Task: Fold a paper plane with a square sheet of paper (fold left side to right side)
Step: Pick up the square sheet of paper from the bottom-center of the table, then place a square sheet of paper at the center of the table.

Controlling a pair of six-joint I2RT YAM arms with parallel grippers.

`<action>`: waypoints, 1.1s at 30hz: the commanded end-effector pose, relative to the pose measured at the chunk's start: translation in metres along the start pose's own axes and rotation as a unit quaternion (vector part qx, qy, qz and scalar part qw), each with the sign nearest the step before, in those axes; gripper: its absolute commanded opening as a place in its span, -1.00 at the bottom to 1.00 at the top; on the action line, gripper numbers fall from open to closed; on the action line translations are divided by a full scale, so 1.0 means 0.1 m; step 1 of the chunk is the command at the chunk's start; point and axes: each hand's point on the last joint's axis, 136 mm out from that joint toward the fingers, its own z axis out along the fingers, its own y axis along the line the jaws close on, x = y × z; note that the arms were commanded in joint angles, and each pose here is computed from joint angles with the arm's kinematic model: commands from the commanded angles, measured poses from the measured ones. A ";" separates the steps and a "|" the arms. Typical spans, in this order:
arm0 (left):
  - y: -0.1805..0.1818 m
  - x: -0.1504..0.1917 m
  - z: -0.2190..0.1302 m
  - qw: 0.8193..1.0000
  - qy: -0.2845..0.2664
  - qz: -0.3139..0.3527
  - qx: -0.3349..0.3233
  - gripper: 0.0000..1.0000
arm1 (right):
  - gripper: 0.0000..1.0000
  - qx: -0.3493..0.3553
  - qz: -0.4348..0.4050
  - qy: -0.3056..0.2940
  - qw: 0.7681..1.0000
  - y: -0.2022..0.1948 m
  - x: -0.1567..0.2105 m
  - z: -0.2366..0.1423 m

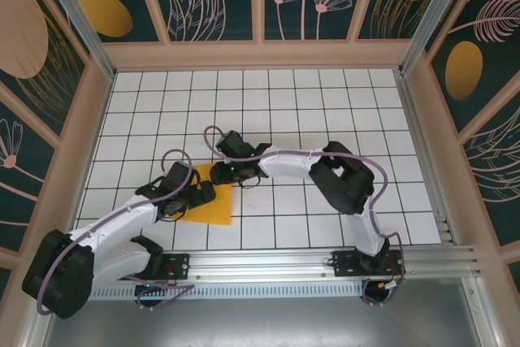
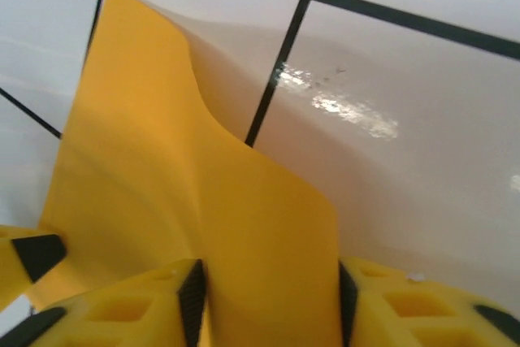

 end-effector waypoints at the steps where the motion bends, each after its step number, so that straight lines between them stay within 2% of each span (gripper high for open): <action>1: -0.13 -0.04 -0.07 0.999 -0.014 -0.009 0.035 0.97 | -0.22 -0.044 0.006 -0.006 0.999 0.08 -0.03 -0.18; 6: -0.35 -0.32 -0.35 0.994 -0.071 -0.003 0.077 0.97 | -0.46 -0.106 0.019 -0.039 0.993 0.02 -0.10 -0.44; 11: -0.56 -0.60 -0.66 0.987 -0.124 0.015 0.105 0.97 | -0.49 -0.145 0.014 -0.083 0.986 -0.21 -0.24 -0.83; 16: -1.00 -0.88 -0.91 0.970 -0.163 0.058 0.168 0.97 | -0.51 -0.169 -0.051 -0.144 0.974 -0.40 -0.41 -1.47; 20: -1.41 -1.13 -1.09 0.945 -0.180 0.092 0.257 0.97 | -0.51 -0.207 -0.092 -0.198 0.954 -0.51 -0.52 -2.10; 23: -1.67 -1.32 -1.28 0.915 -0.187 0.119 0.336 0.97 | -0.51 -0.221 -0.120 -0.226 0.941 -0.57 -0.56 -2.53; 26: -1.93 -1.43 -1.53 0.881 -0.205 0.188 0.382 0.97 | -0.51 -0.231 -0.156 -0.239 0.930 -0.52 -0.59 -2.87; 31: -2.28 -1.39 -2.05 0.800 -0.243 0.299 0.461 0.97 | -0.51 -0.258 -0.217 -0.251 0.907 -0.27 -0.59 -3.39; 33: -2.37 -1.35 -2.18 0.773 -0.246 0.332 0.481 0.97 | -0.51 -0.267 -0.252 -0.253 0.895 -0.11 -0.58 -3.60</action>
